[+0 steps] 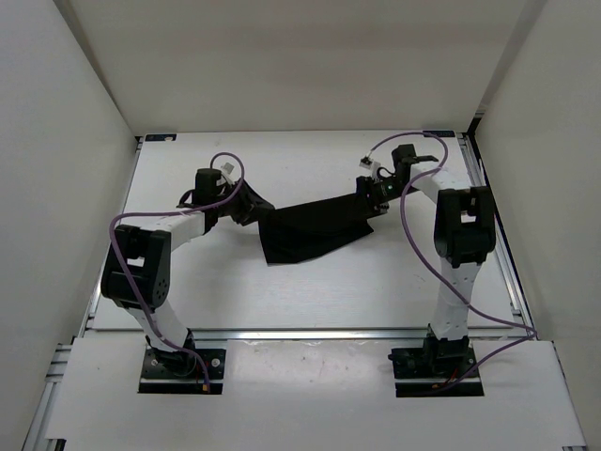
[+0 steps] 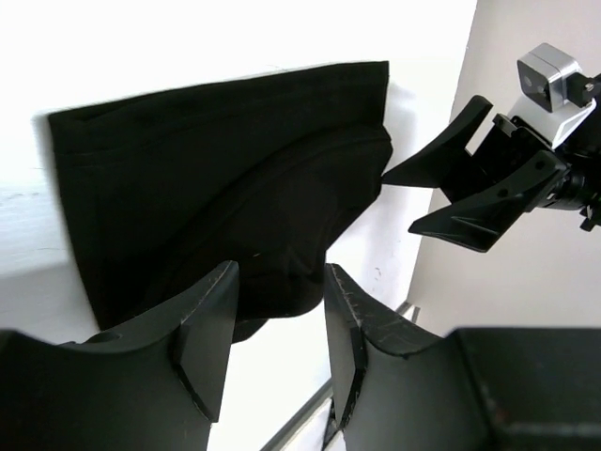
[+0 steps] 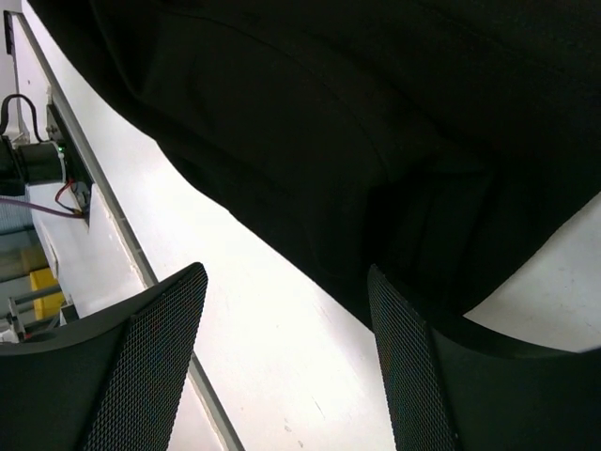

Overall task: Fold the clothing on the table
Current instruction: Fold the skirt

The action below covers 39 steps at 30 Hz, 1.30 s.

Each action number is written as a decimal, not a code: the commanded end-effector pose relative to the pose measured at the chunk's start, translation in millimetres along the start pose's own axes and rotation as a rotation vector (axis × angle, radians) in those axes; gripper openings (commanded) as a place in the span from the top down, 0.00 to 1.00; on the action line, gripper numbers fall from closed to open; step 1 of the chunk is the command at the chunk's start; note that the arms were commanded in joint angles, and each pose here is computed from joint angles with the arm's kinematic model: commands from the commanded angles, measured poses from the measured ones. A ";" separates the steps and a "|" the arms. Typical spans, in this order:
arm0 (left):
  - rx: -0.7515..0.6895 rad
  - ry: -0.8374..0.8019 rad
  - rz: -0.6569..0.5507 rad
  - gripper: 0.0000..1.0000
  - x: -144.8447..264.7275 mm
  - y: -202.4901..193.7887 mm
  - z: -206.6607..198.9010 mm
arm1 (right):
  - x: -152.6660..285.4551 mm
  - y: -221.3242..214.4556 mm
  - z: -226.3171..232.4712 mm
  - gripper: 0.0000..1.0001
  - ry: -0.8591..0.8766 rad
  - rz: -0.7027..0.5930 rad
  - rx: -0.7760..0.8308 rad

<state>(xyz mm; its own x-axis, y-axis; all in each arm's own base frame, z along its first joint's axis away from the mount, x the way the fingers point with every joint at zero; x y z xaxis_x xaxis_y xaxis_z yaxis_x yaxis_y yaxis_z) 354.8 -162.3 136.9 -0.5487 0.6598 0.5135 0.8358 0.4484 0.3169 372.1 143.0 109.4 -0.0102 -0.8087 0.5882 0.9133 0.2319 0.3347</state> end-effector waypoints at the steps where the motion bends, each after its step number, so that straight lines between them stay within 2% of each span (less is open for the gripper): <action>1: -0.066 -0.023 -0.018 0.48 13.4 4.7 -9.1 | -6.2 3.6 -3.0 0.25 -0.001 0.009 0.017; 7: -0.060 -0.010 -0.018 0.47 11.0 4.9 -1.5 | -9.7 14.2 -20.5 0.26 -0.047 0.005 0.001; 17: -0.058 -0.047 0.011 0.45 4.3 5.8 -13.9 | -18.7 20.7 -30.1 0.26 -0.033 0.013 -0.027; 21: -0.051 -0.046 0.013 0.45 3.4 2.0 -12.9 | -23.8 20.6 -32.1 0.29 -0.031 0.019 -0.037; 23: -0.049 -0.050 0.009 0.45 3.2 3.0 -13.2 | -25.3 22.5 -33.1 0.34 -0.038 0.022 -0.035; 26: -0.050 -0.050 0.020 0.45 1.1 0.4 -12.9 | -27.3 23.1 -30.9 0.48 -0.021 0.024 -0.029; 33: -0.053 -0.043 0.047 0.45 -2.5 -7.2 -9.7 | -25.8 26.0 -22.2 0.61 0.005 0.020 -0.006; 36: -0.049 -0.049 0.058 0.46 -2.4 -9.8 -9.5 | -24.2 27.4 -19.3 0.80 0.004 0.014 0.007; 39: -0.049 -0.043 0.054 0.46 -2.8 -10.8 -8.1 | -22.0 25.1 -17.9 0.89 -0.002 0.017 0.004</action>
<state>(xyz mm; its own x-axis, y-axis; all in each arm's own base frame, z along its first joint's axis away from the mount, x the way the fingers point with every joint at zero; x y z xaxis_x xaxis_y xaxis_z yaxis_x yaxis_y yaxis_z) 348.5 -169.9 132.1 -0.5060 0.6874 0.5210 0.8625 0.4019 0.3074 399.7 154.6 73.6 0.0210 -0.7901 0.6126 0.9292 0.2416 0.2798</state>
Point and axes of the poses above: each gripper's point midway between its finger pads, its own x axis back along the fingers, its own z axis along the line the jaws close on, y = z × x, the point moved 6 cm from there along x, back along the fingers, and after that the axes turned 5 degrees about -x, right-handed, at the moved point
